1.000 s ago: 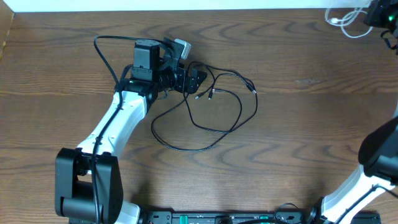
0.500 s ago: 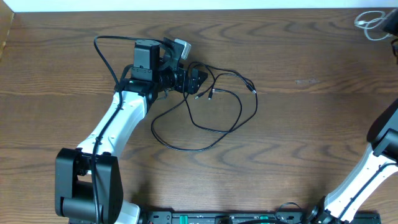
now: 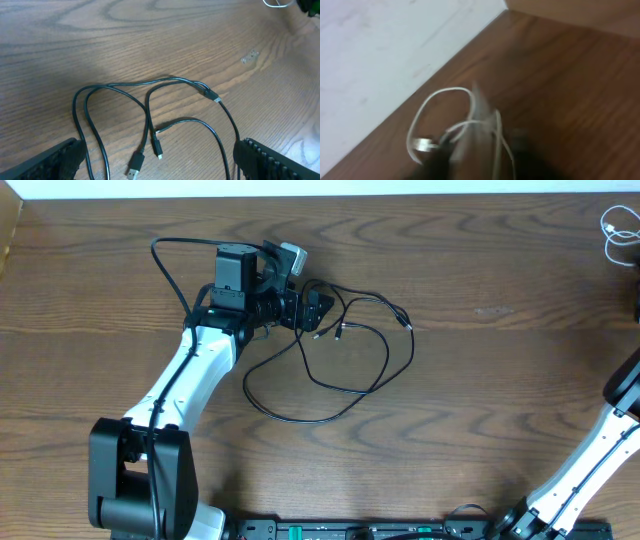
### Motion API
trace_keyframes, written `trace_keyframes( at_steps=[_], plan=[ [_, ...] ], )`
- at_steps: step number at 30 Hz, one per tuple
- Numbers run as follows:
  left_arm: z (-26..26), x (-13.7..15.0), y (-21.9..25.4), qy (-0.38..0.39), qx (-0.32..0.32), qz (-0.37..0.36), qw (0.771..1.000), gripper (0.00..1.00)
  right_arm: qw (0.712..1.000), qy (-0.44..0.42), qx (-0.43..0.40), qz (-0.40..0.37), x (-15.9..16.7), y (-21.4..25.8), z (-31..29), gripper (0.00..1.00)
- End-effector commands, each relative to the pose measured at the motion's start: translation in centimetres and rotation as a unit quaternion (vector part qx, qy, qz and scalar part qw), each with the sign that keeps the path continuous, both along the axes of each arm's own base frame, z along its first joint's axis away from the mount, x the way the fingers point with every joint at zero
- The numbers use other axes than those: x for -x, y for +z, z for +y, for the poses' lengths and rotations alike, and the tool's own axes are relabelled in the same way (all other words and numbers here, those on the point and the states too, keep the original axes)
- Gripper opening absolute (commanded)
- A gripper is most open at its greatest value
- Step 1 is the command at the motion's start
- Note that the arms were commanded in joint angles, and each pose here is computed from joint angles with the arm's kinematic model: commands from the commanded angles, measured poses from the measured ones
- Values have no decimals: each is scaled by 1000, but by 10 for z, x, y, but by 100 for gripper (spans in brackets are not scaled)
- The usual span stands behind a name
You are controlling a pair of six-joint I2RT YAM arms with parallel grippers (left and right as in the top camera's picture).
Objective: Untangle cables
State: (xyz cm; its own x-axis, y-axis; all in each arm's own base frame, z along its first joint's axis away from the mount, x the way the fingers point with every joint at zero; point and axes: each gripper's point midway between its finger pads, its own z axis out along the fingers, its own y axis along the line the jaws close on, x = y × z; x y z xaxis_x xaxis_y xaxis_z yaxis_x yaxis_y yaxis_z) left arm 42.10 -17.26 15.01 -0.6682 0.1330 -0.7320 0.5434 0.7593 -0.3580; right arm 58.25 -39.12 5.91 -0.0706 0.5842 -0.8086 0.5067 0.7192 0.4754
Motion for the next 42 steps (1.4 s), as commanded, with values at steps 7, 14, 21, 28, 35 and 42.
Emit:
trace_keyframes(
  at_steps=[7,14,21,28,35,42],
  plan=[
    [-2,-1,8,-2,4,-10,1000,99,996,77,-21,-44,0,82,23,99],
    [-2,-1,8,-2,4,-10,1000,99,993,26,65,90,34,146,48,99],
    [-2,-1,8,-2,4,-10,1000,100,978,175,25,111,40,192,164,99],
    [-2,-1,8,-2,4,-10,1000,100,910,386,-84,125,45,176,308,89],
    [1,-6,11,5,0,-22,1000,100,839,500,-50,210,67,137,409,87],
    [60,-15,31,98,8,-12,995,100,778,561,28,281,78,90,494,83]
  ],
)
